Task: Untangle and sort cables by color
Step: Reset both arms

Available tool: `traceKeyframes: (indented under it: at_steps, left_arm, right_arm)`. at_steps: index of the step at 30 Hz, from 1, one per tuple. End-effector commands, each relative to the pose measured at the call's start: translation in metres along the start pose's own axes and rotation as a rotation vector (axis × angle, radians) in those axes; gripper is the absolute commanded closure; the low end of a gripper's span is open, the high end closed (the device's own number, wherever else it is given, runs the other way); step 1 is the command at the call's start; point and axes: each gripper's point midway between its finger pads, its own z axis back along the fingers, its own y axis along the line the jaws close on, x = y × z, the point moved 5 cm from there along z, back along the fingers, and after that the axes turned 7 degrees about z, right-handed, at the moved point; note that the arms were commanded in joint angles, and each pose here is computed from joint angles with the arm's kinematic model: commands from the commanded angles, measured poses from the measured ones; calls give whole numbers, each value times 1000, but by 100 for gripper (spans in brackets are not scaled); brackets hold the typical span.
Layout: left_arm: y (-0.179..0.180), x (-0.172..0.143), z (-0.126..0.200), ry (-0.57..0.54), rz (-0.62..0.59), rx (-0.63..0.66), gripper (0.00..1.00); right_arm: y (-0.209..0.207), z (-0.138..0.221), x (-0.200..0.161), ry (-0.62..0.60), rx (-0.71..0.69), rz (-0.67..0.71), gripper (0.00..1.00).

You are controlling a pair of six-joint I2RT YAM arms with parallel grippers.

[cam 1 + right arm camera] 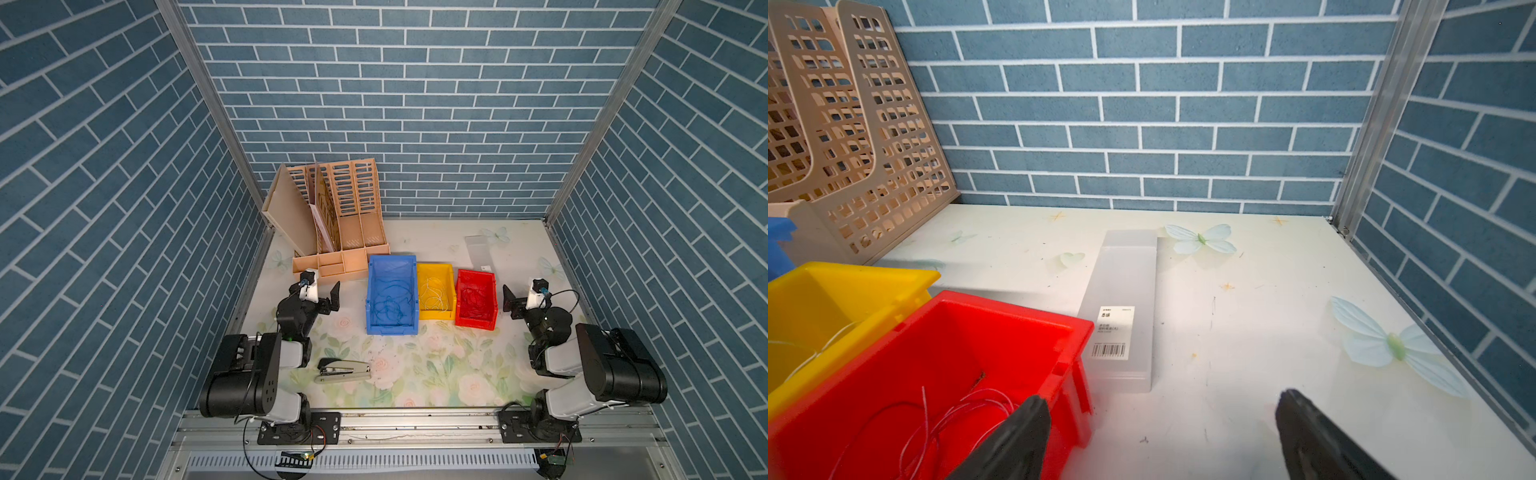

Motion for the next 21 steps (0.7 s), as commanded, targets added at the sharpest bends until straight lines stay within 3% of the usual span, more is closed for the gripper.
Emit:
traceKeyframes:
  at_steps: [1, 5, 21]
  left_arm:
    - [9, 12, -5, -44, 0, 51, 0]
    - [13, 12, -8, -40, 14, 90, 0]
    - [17, 11, -10, -30, 22, 141, 0]
  right_arm:
    - [-5, -8, 7, -16, -34, 33, 9]
    - [-4, -14, 5, 20, -59, 45, 0]
    - [-1, -20, 5, 45, -83, 65, 0]
